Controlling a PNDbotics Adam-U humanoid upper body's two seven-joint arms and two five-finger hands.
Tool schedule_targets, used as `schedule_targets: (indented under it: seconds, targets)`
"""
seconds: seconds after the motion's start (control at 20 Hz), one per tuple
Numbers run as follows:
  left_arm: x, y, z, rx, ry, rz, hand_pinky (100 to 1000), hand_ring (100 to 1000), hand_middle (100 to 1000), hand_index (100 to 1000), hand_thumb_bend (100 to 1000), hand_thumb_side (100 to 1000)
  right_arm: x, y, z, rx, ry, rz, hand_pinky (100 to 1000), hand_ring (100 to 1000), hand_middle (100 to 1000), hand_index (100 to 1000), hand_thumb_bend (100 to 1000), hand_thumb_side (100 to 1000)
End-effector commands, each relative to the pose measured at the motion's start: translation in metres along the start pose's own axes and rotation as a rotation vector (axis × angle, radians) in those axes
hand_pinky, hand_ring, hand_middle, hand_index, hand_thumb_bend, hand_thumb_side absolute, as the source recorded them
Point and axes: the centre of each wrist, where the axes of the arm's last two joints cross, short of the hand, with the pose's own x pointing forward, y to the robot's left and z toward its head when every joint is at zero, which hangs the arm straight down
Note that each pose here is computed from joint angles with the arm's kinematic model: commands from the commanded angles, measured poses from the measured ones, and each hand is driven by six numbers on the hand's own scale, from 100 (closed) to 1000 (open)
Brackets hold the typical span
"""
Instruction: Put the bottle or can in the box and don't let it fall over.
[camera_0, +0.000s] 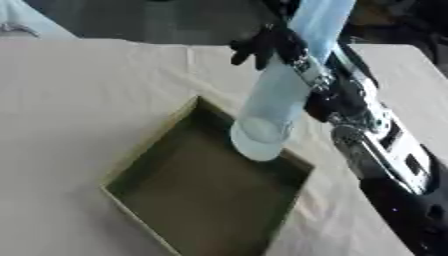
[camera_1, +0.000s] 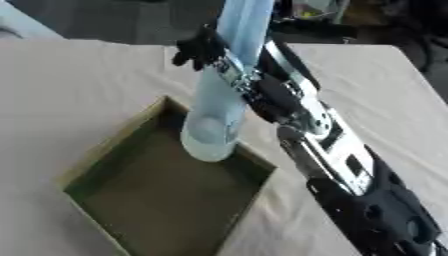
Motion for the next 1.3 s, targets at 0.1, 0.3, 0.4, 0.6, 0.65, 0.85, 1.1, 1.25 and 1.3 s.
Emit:
schedule_targets:
  seconds: [0.1,0.3,0.4,0.6,0.65,0.85,1.1,1.25,1.3]
  targets:
    - [0.013,0.000,-0.007,-0.026,-0.043,-0.019,944,877,826,689,156,702,-0.006,0.004,-0.001,-0.001,-0.002,0.027,876,638,100,527,100,470]
    - [0.013,-0.001,-0.007,-0.030,-0.043,-0.019,943,877,826,689,156,702,-0.022,0.009,0.003,0.010,0.009,0.041,910,693,131,563,100,470]
    - [0.013,-0.001,-0.007,-0.032,-0.042,-0.019,942,877,827,689,155,703,-0.030,0.011,0.005,0.026,0.014,0.049,914,739,160,597,100,470]
    - [0.012,-0.001,-0.008,-0.037,-0.041,-0.019,942,877,827,688,155,703,-0.043,0.015,0.010,0.059,0.035,0.066,922,836,251,706,100,470]
    - [0.013,-0.001,-0.008,-0.037,-0.041,-0.020,942,878,827,688,155,703,-0.045,0.017,0.011,0.068,0.040,0.071,927,861,276,736,100,470]
    - [0.013,-0.001,-0.008,-0.039,-0.040,-0.020,942,878,827,688,155,703,-0.054,0.022,0.015,0.107,0.079,0.090,1000,1000,615,1000,100,470]
    - [0.012,0.000,-0.006,-0.039,-0.030,-0.030,941,878,827,688,155,703,-0.059,0.026,0.023,0.307,0.156,0.186,1000,1000,990,1000,100,530]
    - [0.012,0.001,-0.005,-0.039,-0.025,-0.035,941,879,828,688,155,703,-0.059,0.026,0.027,0.365,0.194,0.216,1000,1000,1000,1000,100,542]
    - [0.012,0.002,-0.005,-0.039,-0.023,-0.037,941,879,828,688,155,703,-0.059,0.026,0.028,0.369,0.203,0.218,1000,1000,1000,1000,100,543]
